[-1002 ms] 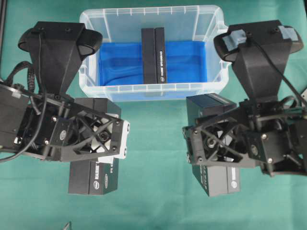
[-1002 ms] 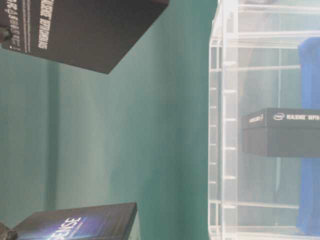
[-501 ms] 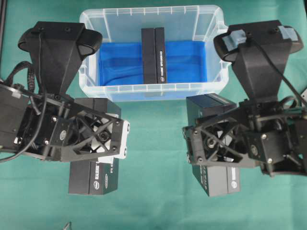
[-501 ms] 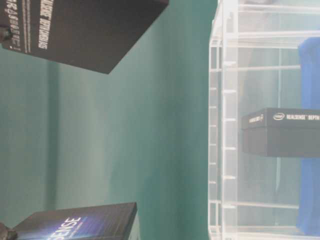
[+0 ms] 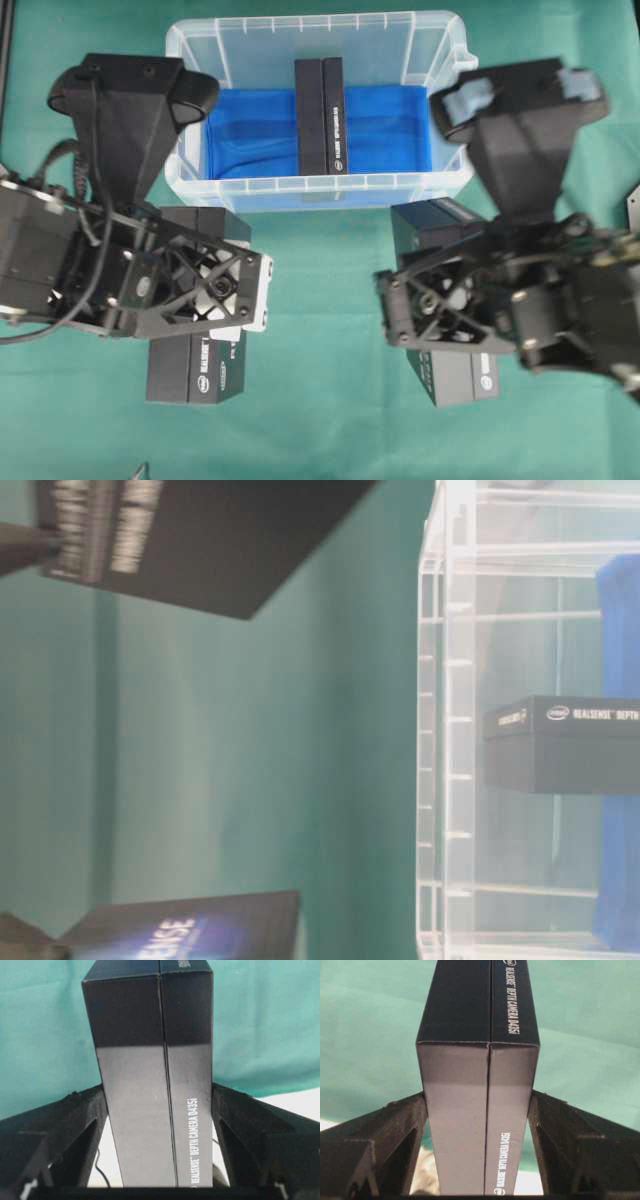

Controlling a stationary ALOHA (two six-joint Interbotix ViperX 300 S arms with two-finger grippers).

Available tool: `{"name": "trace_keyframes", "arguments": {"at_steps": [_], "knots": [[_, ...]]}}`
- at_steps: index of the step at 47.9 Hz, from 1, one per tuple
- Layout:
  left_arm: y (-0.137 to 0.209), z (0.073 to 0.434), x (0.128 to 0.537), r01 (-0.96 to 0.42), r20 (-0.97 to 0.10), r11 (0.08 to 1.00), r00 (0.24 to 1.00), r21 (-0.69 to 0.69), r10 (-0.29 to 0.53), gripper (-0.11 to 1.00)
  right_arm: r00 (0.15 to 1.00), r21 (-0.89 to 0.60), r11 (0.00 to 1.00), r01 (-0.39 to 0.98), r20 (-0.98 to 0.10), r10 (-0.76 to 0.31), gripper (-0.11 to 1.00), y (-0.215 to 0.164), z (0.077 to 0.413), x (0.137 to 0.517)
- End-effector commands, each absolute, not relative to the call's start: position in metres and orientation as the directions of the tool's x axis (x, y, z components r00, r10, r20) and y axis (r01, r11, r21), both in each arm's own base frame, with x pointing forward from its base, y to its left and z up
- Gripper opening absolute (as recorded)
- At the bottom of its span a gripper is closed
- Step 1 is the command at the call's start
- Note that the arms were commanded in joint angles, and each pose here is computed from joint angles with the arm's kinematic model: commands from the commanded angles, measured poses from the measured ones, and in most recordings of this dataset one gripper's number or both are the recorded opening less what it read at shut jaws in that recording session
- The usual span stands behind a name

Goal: Take the box out of the case with both arms.
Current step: 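Carry both boxes toward the front of the table and lower them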

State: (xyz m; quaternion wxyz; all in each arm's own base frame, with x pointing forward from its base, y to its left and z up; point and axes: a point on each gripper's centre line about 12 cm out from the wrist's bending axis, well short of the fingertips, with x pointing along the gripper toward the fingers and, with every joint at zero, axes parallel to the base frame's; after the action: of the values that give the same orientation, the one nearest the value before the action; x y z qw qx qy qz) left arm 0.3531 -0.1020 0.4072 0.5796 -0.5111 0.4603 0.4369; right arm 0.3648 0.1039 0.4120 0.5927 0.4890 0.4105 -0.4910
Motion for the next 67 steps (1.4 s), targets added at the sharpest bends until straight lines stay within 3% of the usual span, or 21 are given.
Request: {"name": "trace_keyframes", "arguments": {"at_steps": [1, 15, 33, 46, 56, 67], "knots": [[-0.099, 0.411, 0.35, -0.973, -0.976, 0.09, 0.217, -0.213, 0.037, 0.63, 0.193, 0.188, 0.044, 0.981, -0.964, -0.183, 0.66, 0.104, 0.415, 0.362], [-0.101, 0.359, 0.356, -0.979, -0.982, 0.102, 0.181, -0.175, 0.057, 0.63, 0.088, 0.078, 0.054, 0.995, -0.971, -0.224, 0.66, 0.108, 0.363, 0.374], [-0.104, 0.281, 0.352, -0.984, -0.983, 0.041, 0.174, -0.171, 0.055, 0.63, 0.129, 0.128, 0.014, 0.992, -0.97, -0.204, 0.66, 0.109, 0.284, 0.389], [-0.11, 0.235, 0.351, -0.975, -0.975, 0.008, 0.221, -0.221, 0.021, 0.63, 0.151, 0.16, -0.048, 0.986, -0.978, -0.143, 0.66, 0.115, 0.234, 0.385], [-0.114, 0.205, 0.352, -0.978, -0.978, 0.005, 0.207, -0.207, 0.01, 0.63, 0.154, 0.163, -0.059, 0.985, -0.979, -0.131, 0.66, 0.115, 0.221, 0.382], [-0.115, 0.201, 0.354, -0.976, -0.976, 0.012, 0.216, -0.216, 0.003, 0.63, 0.144, 0.153, -0.065, 0.986, -0.982, -0.126, 0.66, 0.113, 0.218, 0.381]]}}
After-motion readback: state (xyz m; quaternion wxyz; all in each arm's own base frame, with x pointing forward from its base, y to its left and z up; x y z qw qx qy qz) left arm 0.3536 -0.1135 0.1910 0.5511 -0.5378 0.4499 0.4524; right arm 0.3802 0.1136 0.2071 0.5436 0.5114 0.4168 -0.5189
